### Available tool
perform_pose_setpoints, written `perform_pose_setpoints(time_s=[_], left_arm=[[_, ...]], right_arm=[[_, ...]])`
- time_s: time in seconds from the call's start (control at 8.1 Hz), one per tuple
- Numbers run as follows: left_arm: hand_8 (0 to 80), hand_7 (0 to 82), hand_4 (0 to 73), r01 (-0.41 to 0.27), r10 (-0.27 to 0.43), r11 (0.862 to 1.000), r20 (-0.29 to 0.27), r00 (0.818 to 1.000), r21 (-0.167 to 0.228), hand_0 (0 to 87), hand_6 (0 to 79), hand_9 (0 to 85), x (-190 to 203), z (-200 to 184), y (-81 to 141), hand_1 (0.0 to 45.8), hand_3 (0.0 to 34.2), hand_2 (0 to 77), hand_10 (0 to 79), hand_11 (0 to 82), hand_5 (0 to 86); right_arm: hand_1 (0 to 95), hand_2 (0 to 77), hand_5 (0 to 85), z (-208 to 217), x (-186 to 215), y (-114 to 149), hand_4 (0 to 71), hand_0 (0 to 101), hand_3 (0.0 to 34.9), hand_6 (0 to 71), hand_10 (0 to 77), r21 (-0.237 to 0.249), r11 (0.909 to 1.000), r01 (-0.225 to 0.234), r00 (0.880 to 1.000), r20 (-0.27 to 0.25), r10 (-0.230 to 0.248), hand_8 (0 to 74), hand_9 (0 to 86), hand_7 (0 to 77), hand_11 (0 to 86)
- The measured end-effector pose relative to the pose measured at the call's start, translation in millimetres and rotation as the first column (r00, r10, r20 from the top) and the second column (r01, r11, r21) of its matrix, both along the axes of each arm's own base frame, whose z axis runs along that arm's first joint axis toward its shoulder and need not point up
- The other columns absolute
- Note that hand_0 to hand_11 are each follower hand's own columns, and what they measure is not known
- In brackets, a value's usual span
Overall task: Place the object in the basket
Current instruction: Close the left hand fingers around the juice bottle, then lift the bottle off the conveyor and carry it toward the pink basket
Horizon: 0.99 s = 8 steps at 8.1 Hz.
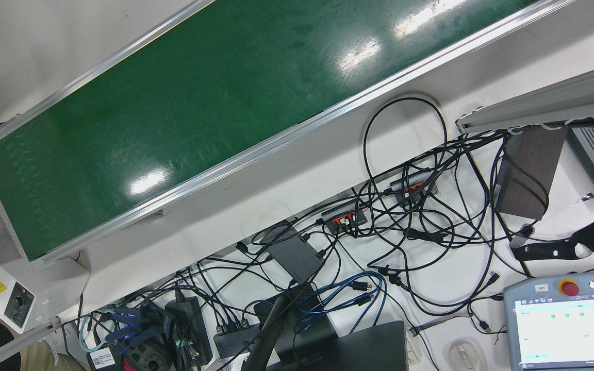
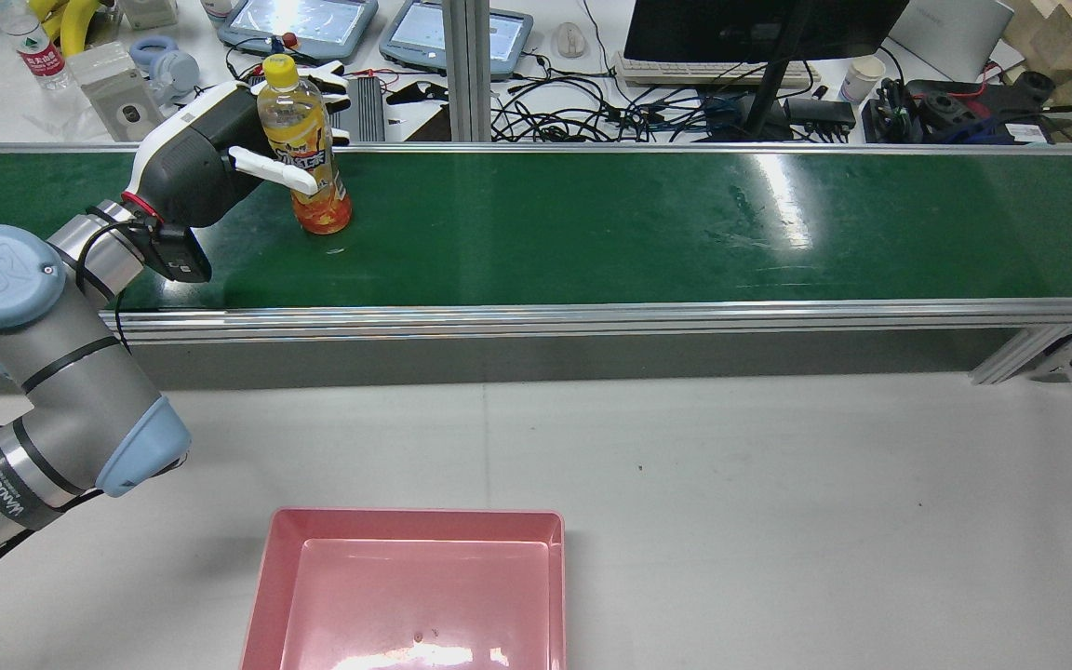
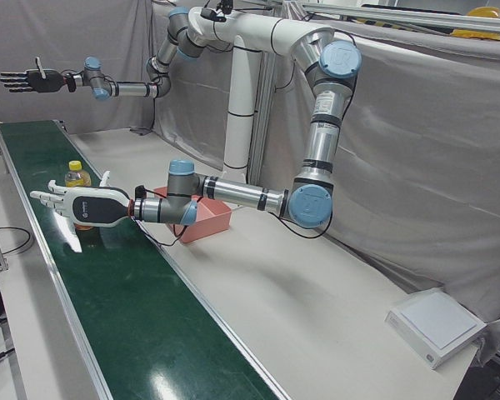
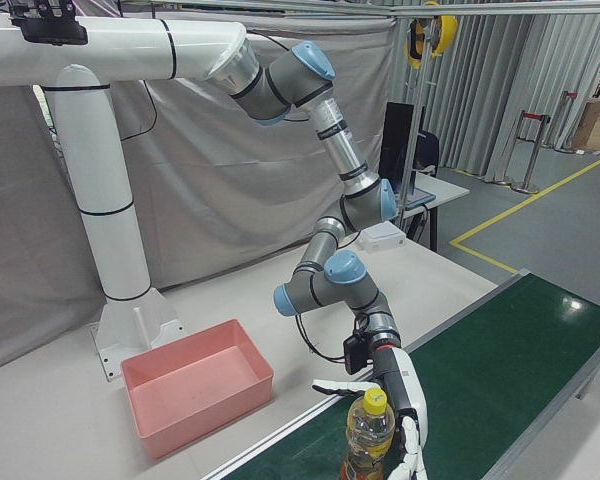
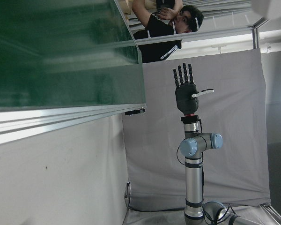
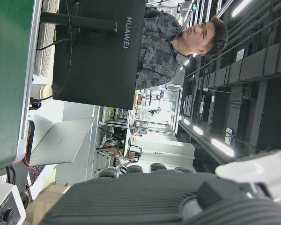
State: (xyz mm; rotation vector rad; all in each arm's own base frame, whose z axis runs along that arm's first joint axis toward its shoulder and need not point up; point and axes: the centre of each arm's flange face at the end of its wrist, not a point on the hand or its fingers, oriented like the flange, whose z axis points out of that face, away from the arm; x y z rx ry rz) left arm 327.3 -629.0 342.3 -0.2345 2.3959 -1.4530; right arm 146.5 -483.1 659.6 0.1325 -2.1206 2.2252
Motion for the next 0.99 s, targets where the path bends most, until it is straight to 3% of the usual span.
perform_pose_setpoints(time_s=[0.12,0.25,0.37,0.49,0.74,0.99], left_arm=[[28.9,27.3,24.0,0.002,-0.002,1.0,0.01,1.0,-0.012,73.1,20.7,34.4,-0.5,-4.6,-1.4,16.9,0.0,0.0,31.6,45.3,55.1],[52.4,52.9,43.1,0.006,-0.006,1.0,0.024,1.0,-0.026,79.8,38.2,54.5,-1.8,-12.8,-2.9,18.5,0.0,3.3,48.5,52.9,53.5],[62.7,59.5,48.5,0.009,-0.008,0.999,0.032,0.999,-0.034,75.6,53.5,58.4,-3.1,-23.7,-4.2,11.4,0.0,34.9,63.3,53.5,52.4],[62.7,59.5,48.5,0.009,-0.008,0.999,0.037,0.999,-0.037,75.6,53.5,58.4,-3.6,-35.4,-5.1,9.3,0.0,45.3,63.3,53.5,52.4],[66.5,59.5,46.9,0.006,-0.005,1.0,0.022,1.0,-0.021,68.2,56.2,60.5,-8.2,-56.2,-1.7,8.7,0.0,46.9,65.4,56.7,54.0],[68.2,59.5,40.4,-0.004,0.004,1.0,-0.006,1.0,0.014,63.6,56.2,61.1,-21.4,-64.2,18.6,8.7,0.0,46.9,65.4,56.7,58.4]], right_arm=[[0.0,0.5,0.0,0.0,0.0,0.0,0.0,0,0.0,0.0,0.0,0.0,1.0,0.0,1.0,0.0,0.0,0.0,0.0,0.5,0.0],[0.0,0.5,0.0,0.0,0.0,0.0,0.0,0,0.0,0.0,0.0,0.0,1.0,0.0,1.0,0.0,0.0,0.0,0.0,0.5,0.0],[0.0,0.5,0.0,0.0,0.0,0.0,0.0,0,0.0,0.0,0.0,0.0,1.0,0.0,1.0,0.0,0.0,0.0,0.0,0.5,0.0],[0.0,0.5,0.0,0.0,0.0,0.0,0.0,0,0.0,0.0,0.0,0.0,1.0,0.0,1.0,0.0,0.0,0.0,0.0,0.5,0.0],[0.0,0.5,0.0,0.0,0.0,0.0,0.0,0,0.0,0.0,0.0,0.0,1.0,0.0,1.0,0.0,0.0,0.0,0.0,0.5,0.0],[0.0,0.5,0.0,0.0,0.0,0.0,0.0,0,0.0,0.0,0.0,0.0,1.0,0.0,1.0,0.0,0.0,0.0,0.0,0.5,0.0]])
